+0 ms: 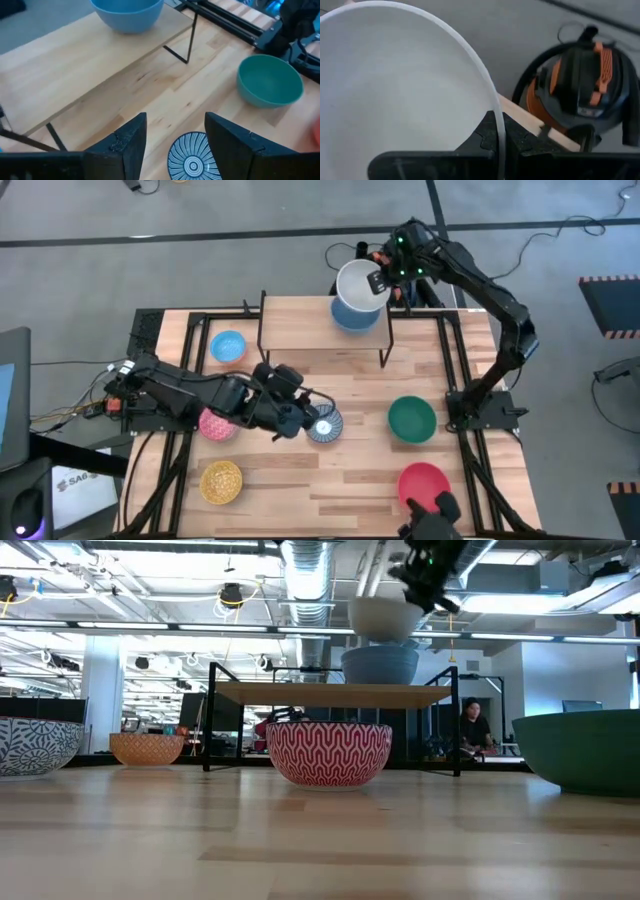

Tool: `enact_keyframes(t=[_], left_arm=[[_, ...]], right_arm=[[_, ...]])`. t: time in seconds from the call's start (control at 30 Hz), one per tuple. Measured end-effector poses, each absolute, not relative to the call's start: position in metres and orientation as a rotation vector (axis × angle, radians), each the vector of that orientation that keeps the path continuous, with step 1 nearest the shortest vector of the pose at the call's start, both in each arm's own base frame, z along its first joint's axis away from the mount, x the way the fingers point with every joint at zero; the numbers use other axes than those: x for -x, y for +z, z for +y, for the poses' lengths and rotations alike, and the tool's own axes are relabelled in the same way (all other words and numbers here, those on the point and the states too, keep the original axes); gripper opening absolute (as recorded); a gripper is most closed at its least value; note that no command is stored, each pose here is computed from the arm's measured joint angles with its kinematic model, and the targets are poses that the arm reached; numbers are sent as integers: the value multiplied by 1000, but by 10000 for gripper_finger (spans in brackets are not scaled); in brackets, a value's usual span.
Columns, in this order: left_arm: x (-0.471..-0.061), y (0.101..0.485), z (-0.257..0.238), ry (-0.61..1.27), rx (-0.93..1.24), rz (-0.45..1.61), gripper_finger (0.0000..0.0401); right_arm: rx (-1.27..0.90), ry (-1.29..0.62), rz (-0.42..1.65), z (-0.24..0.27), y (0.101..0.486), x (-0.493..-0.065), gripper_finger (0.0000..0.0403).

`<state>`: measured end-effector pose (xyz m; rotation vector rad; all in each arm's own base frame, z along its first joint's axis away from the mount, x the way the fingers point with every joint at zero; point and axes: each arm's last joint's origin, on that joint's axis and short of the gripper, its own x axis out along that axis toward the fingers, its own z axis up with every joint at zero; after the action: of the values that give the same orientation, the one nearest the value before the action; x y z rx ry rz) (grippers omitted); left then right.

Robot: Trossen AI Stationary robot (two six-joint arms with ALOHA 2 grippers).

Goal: Place and stack bowls onto a shelf
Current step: Stack the white bowl on top of the blue bowl on the shelf

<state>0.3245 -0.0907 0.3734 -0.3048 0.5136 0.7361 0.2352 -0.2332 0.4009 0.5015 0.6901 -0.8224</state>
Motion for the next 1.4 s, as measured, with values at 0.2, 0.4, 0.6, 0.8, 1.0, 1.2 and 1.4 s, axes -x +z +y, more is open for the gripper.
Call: enact_keyframes(t=[0.2,0.4,0.6,0.8,1.0,1.2,1.4], left_arm=[[-339,378,-68,679,326,513,185],[-345,379,-50,671,348,512,185],[-346,379,-43,691,362,505,185],[-347,379,-39,707,383,497,185],[-347,379,-39,712,400,491,185],[-347,379,-39,714,415,487,185],[-346,378,-41,720,425,496,185]], right_arm=[[-546,-790,728,-245,377,-231,23],[-505,-765,731,-243,368,-237,23],[-510,-758,780,-242,353,-238,23],[-495,-728,811,-238,340,-244,30],[-480,-716,810,-236,340,-246,94],[-457,-689,797,-235,344,-245,174],[-387,-698,650,-220,384,-224,206]])
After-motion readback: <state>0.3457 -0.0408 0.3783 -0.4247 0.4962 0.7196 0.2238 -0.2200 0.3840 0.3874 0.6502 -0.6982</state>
